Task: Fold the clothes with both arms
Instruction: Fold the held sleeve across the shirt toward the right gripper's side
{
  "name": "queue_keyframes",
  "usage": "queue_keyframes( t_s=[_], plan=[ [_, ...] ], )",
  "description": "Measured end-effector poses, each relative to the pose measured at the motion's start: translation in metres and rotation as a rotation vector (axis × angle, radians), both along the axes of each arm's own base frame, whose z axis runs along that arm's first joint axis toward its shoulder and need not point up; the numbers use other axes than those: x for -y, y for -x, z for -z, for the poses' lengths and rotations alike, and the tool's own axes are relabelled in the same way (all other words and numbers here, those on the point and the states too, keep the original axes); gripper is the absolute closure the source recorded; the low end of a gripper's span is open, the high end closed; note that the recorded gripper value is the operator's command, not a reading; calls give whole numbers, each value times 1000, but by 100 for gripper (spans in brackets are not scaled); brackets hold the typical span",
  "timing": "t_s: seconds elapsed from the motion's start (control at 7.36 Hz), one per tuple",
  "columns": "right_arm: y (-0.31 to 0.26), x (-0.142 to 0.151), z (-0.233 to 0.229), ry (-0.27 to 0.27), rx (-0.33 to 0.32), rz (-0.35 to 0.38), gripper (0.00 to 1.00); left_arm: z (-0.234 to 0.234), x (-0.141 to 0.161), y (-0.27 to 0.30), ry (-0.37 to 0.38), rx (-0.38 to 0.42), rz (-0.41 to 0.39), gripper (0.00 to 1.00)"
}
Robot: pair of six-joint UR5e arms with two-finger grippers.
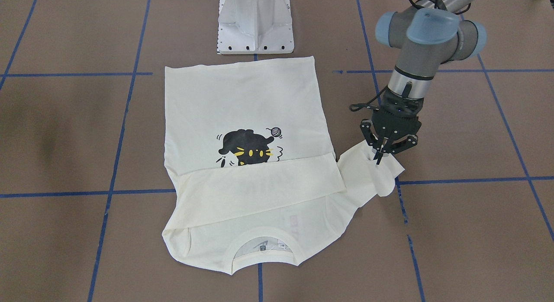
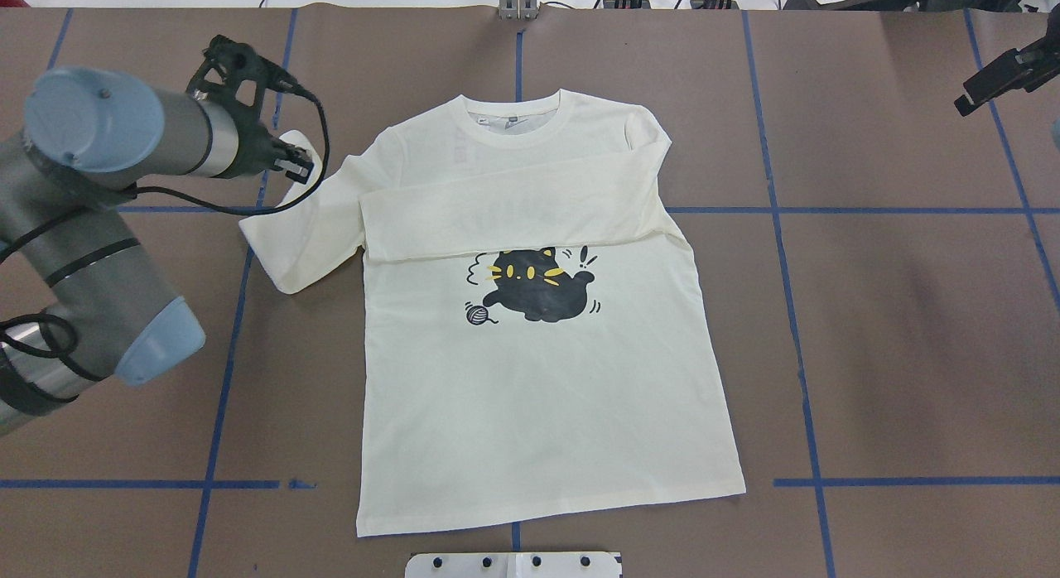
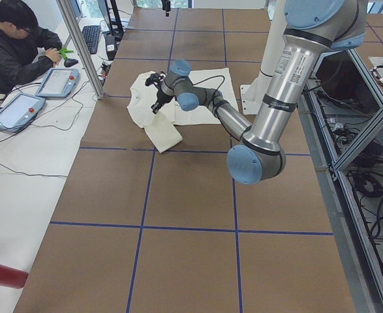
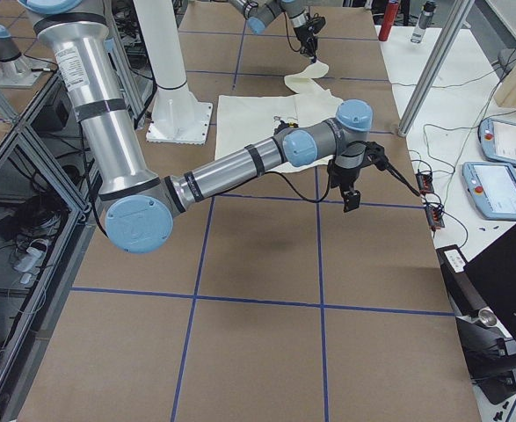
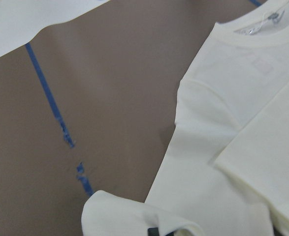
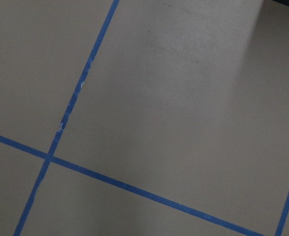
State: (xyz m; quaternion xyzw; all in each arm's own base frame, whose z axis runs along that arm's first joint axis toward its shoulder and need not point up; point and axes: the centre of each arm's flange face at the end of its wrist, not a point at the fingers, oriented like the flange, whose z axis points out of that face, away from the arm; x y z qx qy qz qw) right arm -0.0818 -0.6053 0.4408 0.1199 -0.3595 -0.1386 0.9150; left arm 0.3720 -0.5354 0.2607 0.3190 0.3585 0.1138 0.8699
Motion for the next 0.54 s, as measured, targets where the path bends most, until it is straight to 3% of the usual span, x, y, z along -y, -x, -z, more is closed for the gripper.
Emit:
queue_keyframes(
  t_s=[0.41,0.54],
  plan=[
    [-7,1,-4,4,-3,-8,0,146,45,-90,156,-70,82,100],
    [-8,1,-4,7,-2,-14,0,172,42,-132,161,-69,96,100]
  ],
)
